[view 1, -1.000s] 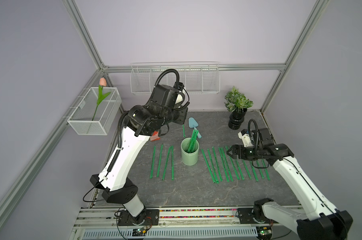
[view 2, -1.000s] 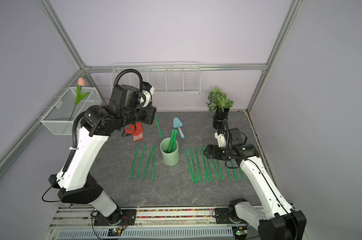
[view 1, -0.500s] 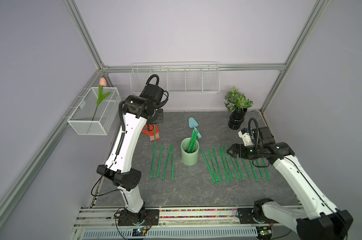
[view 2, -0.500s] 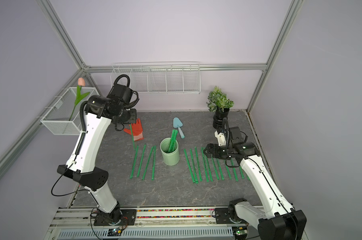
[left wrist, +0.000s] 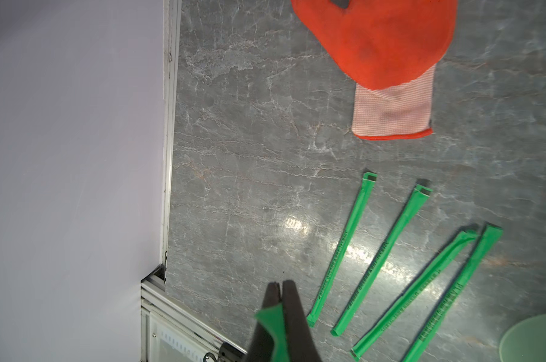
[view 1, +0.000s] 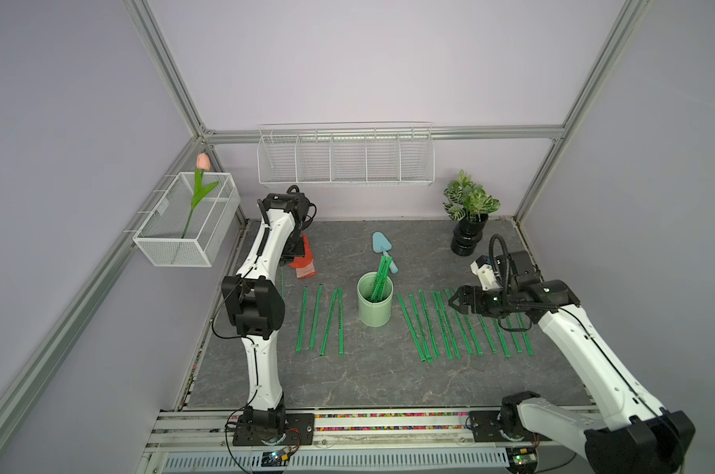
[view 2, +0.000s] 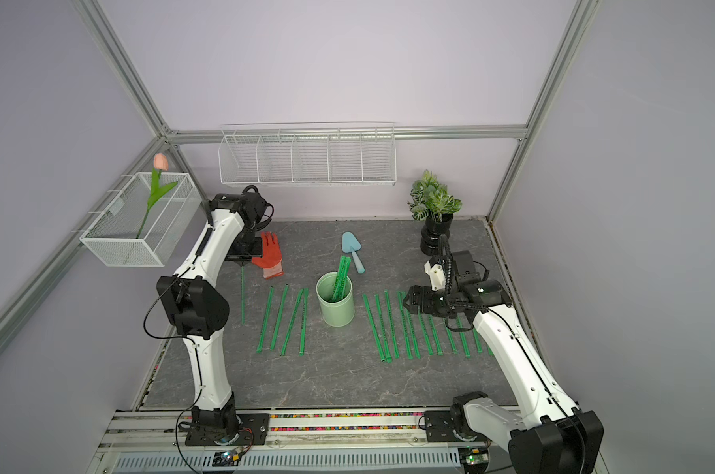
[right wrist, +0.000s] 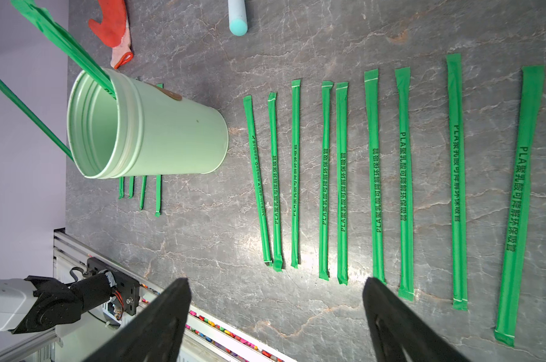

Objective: Take the straws out of the storage container
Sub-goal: Place the straw at the center of the board.

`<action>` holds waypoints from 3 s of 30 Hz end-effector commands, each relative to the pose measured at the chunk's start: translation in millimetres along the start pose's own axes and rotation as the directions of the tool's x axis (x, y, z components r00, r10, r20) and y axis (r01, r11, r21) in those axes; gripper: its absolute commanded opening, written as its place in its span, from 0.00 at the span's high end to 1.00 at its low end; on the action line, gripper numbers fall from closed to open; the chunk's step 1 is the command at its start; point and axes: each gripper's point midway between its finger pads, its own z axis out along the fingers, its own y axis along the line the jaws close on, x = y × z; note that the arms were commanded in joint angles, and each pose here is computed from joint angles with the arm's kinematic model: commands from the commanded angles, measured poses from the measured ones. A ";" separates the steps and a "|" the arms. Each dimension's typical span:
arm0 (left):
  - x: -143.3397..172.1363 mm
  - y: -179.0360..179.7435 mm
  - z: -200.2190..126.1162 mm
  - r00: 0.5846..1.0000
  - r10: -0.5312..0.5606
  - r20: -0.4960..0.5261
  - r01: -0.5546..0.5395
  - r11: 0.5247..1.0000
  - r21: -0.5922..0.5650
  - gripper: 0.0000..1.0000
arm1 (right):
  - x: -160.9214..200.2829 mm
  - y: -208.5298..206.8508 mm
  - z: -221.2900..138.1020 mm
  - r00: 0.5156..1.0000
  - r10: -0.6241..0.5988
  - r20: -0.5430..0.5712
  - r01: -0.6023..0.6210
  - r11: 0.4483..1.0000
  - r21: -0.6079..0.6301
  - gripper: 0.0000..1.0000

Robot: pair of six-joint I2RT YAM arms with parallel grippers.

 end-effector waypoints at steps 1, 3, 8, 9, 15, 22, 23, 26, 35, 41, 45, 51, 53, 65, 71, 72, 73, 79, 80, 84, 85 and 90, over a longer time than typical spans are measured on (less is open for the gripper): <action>28.7 14.4 12.3 0.987 0.043 -0.152 -0.058 0.993 -0.098 1.00 | 19.6 -11.2 8.5 0.996 0.028 -0.080 -0.025 0.999 0.038 0.11; 28.0 12.9 21.7 0.984 0.051 -0.172 -0.070 0.992 -0.106 1.00 | 21.8 -13.3 10.6 0.996 0.029 -0.089 -0.025 0.999 0.045 0.11; 30.3 6.6 40.7 0.973 0.076 -0.218 -0.101 0.989 -0.106 1.00 | 22.6 -15.3 17.3 0.994 0.038 -0.103 -0.033 0.998 0.046 0.11; 30.8 5.3 43.9 0.972 0.078 -0.223 -0.103 0.989 -0.104 1.00 | 23.4 -15.3 18.7 0.993 0.041 -0.109 -0.036 0.998 0.045 0.11; 44.2 -3.8 62.2 0.960 0.100 -0.260 -0.124 0.989 -0.076 1.00 | 16.7 -12.1 27.5 0.993 0.045 -0.106 -0.043 0.999 0.020 0.11; 47.5 -19.7 78.7 0.951 0.121 -0.283 -0.133 0.991 -0.021 1.00 | 20.3 -15.1 31.9 0.992 0.055 -0.118 -0.052 0.998 0.026 0.11; 46.7 -21.5 80.7 0.950 0.124 -0.286 -0.135 0.991 -0.018 1.00 | 21.1 -15.5 32.8 0.991 0.056 -0.119 -0.053 0.998 0.026 0.11; 43.3 -26.4 84.9 0.949 0.129 -0.289 -0.136 0.991 -0.007 1.00 | 23.0 -16.6 35.0 0.990 0.062 -0.125 -0.059 0.998 0.026 0.11; 30.9 -38.1 97.4 0.943 0.148 -0.298 -0.151 0.988 0.011 1.00 | 23.7 -18.5 38.8 0.989 0.069 -0.134 -0.065 0.997 0.033 0.11; 25.8 -39.1 104.5 0.942 0.146 -0.303 -0.149 0.989 0.013 1.00 | 25.2 -20.5 43.1 0.986 0.079 -0.146 -0.075 0.996 0.038 0.11; 25.7 -37.7 109.0 0.940 0.143 -0.309 -0.146 0.989 0.014 0.99 | 25.2 -20.6 45.5 0.985 0.083 -0.151 -0.079 0.996 0.037 0.11; 24.7 -38.5 113.8 0.940 0.140 -0.312 -0.142 0.990 0.019 0.96 | 24.7 -21.3 49.1 0.983 0.090 -0.160 -0.085 0.996 0.038 0.11; 24.4 -38.3 115.2 0.940 0.137 -0.313 -0.139 0.990 0.018 0.95 | 24.5 -20.9 49.8 0.982 0.091 -0.163 -0.086 0.996 0.037 0.11; 26.6 -38.7 123.1 0.939 0.132 -0.317 -0.132 0.991 0.023 0.86 | 26.9 -22.3 50.5 0.981 0.100 -0.166 -0.094 0.995 0.042 0.11; 28.8 -39.1 124.5 0.939 0.127 -0.320 -0.126 0.992 0.025 0.84 | 27.8 -22.7 50.0 0.981 0.103 -0.167 -0.096 0.994 0.044 0.11; 28.9 -38.7 124.0 0.940 0.126 -0.318 -0.125 0.992 0.024 0.82 | 28.2 -22.7 50.2 0.980 0.102 -0.168 -0.096 0.994 0.045 0.11; 29.1 -38.3 123.7 0.940 0.127 -0.317 -0.126 0.992 0.024 0.81 | 27.7 -22.4 49.7 0.981 0.103 -0.166 -0.097 0.994 0.043 0.11; 25.8 -34.2 110.1 0.953 0.102 -0.285 -0.098 0.995 0.028 0.80 | 26.2 -20.0 48.2 0.982 0.104 -0.158 -0.100 0.994 0.035 0.11; 23.9 -32.3 102.8 0.959 0.090 -0.268 -0.084 0.996 0.034 0.80 | 25.5 -19.7 47.8 0.983 0.103 -0.155 -0.099 0.994 0.034 0.11; 12.5 -31.9 48.7 0.991 0.047 -0.127 -0.032 0.992 0.119 0.79 | 17.3 -16.4 45.3 0.987 0.100 -0.124 -0.098 0.995 0.023 0.11; 10.5 -34.4 32.2 0.996 0.035 -0.084 -0.021 0.987 0.161 0.79 | 15.1 -15.4 44.7 0.988 0.098 -0.117 -0.096 0.995 0.019 0.11; 16.8 -86.5 -77.8 0.975 0.047 0.219 -0.158 0.837 0.524 0.77 | 4.2 -12.0 41.6 0.991 0.103 -0.083 -0.102 0.995 0.011 0.11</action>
